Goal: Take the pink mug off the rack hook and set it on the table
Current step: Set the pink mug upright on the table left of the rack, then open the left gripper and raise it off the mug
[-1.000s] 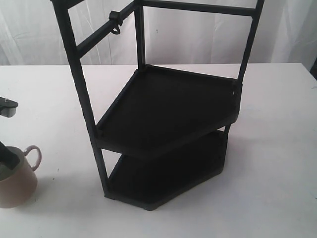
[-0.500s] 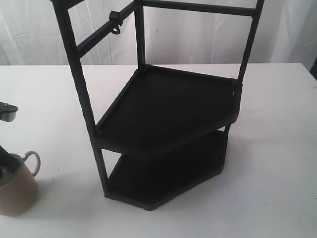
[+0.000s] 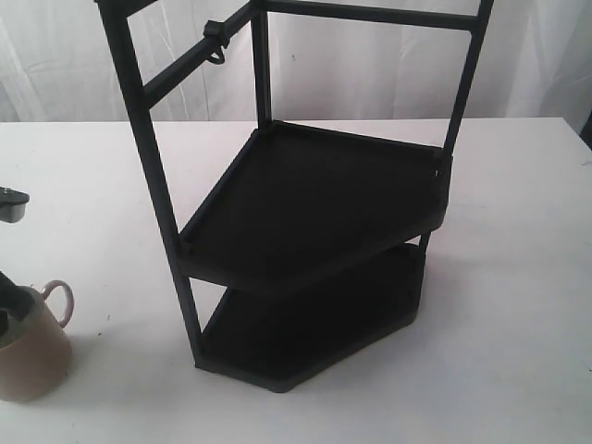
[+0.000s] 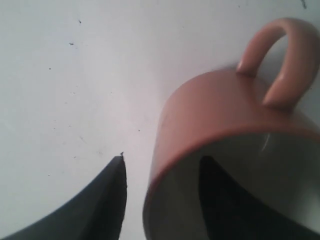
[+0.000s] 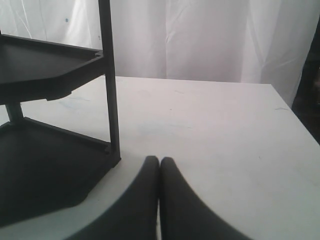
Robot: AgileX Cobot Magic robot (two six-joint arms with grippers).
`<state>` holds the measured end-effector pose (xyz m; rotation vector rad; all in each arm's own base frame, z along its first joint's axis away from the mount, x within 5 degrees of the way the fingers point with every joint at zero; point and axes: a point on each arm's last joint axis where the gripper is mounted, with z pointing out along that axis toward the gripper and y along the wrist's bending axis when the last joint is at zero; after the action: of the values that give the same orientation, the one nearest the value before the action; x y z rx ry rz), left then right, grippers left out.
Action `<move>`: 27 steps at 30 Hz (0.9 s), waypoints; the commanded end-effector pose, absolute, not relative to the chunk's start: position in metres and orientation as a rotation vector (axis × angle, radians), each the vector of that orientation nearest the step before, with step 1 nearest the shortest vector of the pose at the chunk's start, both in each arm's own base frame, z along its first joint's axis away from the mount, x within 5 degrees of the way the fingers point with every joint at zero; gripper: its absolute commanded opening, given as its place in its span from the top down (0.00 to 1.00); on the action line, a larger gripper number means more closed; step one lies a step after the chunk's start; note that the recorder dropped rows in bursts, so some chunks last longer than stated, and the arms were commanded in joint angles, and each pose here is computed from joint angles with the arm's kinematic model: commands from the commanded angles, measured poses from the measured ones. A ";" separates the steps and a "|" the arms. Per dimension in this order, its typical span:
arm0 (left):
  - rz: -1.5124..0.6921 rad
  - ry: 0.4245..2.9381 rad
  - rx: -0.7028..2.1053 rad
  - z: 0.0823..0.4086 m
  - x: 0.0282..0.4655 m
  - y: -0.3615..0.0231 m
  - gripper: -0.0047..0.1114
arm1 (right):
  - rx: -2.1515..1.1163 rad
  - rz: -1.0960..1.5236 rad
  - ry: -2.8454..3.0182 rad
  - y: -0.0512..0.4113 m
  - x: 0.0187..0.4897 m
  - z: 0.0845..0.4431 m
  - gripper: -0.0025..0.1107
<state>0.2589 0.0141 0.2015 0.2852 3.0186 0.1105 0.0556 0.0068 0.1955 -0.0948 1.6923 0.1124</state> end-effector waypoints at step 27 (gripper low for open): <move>-0.099 2.676 0.147 0.297 0.198 -0.003 0.96 | -0.097 0.101 1.683 0.006 0.056 0.195 0.98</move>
<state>0.2088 0.0030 0.2869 0.1473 2.7124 -0.0121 0.0556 0.0068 0.1955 -0.0948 1.6923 0.1124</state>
